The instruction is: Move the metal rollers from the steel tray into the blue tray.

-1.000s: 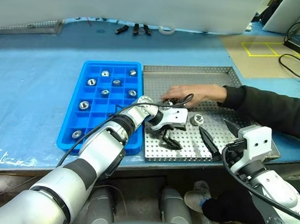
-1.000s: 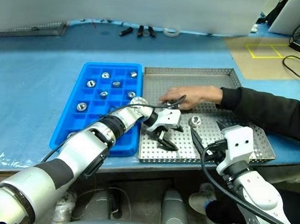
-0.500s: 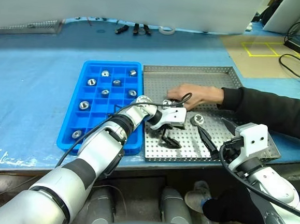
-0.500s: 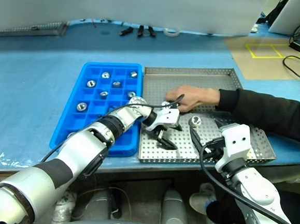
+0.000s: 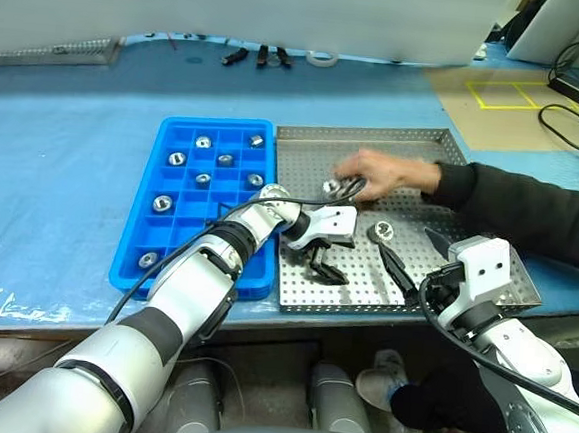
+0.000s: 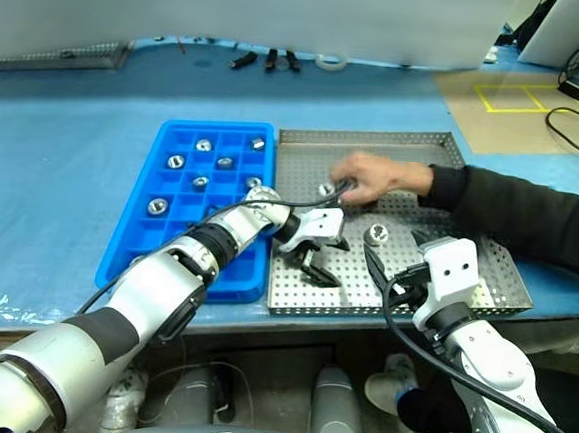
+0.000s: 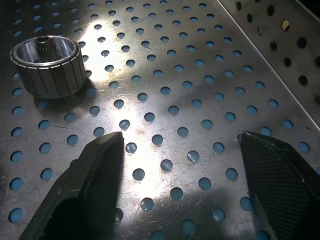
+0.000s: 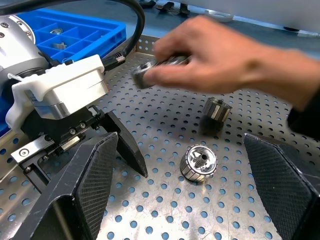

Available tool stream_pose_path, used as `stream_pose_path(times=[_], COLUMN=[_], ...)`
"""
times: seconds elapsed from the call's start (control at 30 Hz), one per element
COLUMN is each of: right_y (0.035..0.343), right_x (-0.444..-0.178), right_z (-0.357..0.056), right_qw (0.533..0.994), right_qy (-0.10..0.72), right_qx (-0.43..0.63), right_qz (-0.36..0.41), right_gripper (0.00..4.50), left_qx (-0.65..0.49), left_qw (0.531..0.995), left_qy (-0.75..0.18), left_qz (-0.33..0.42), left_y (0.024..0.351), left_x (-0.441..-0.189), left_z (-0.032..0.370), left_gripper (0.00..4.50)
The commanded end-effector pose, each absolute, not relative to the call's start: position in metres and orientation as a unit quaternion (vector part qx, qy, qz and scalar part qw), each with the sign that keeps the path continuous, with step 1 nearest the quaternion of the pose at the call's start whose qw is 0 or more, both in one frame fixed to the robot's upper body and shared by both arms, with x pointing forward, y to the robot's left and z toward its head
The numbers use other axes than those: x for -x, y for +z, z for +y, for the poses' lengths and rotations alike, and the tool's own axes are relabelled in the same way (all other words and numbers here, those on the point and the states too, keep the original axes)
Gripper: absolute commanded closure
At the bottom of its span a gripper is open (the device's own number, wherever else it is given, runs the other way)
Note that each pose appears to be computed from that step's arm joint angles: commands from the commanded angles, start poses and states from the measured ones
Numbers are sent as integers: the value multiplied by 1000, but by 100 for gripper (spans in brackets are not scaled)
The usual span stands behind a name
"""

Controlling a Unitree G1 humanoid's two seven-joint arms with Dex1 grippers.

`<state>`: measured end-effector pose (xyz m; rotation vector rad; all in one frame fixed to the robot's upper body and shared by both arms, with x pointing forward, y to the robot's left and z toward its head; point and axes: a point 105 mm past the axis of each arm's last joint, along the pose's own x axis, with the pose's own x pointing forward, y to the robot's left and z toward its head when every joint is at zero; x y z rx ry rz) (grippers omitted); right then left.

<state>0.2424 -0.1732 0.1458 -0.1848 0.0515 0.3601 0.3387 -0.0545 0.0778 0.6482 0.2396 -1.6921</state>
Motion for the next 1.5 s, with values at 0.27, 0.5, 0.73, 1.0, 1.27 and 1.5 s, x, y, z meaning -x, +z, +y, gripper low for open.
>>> stream_pose_path(times=[0.27, 0.5, 0.73, 1.0, 1.27, 1.5], right_y=[153, 153, 153, 153, 153, 153], right_x=[-242, -240, -242, -244, -245, -247], right_z=[-173, -172, -171, -169, -167, -167], right_qw=[978, 978, 977, 976, 975, 974], right_qy=[179, 180, 183, 189, 196, 201], right_qx=[104, 104, 105, 105, 106, 107], right_qz=[8, 9, 9, 9, 11, 12], right_gripper=[24, 24, 24, 24, 24, 24], left_qx=[-285, -284, -282, -259, -226, -225], left_qw=[615, 614, 618, 642, 672, 664], left_qy=[-728, -729, -727, -716, -702, -711], left_qz=[102, 102, 102, 89, 64, 65], left_y=[78, 77, 78, 89, 115, 116], left_x=[-341, -340, -341, -348, -361, -361], left_z=[-54, -54, -53, -54, -49, -37], left_gripper=[50, 50, 50, 50, 50, 50])
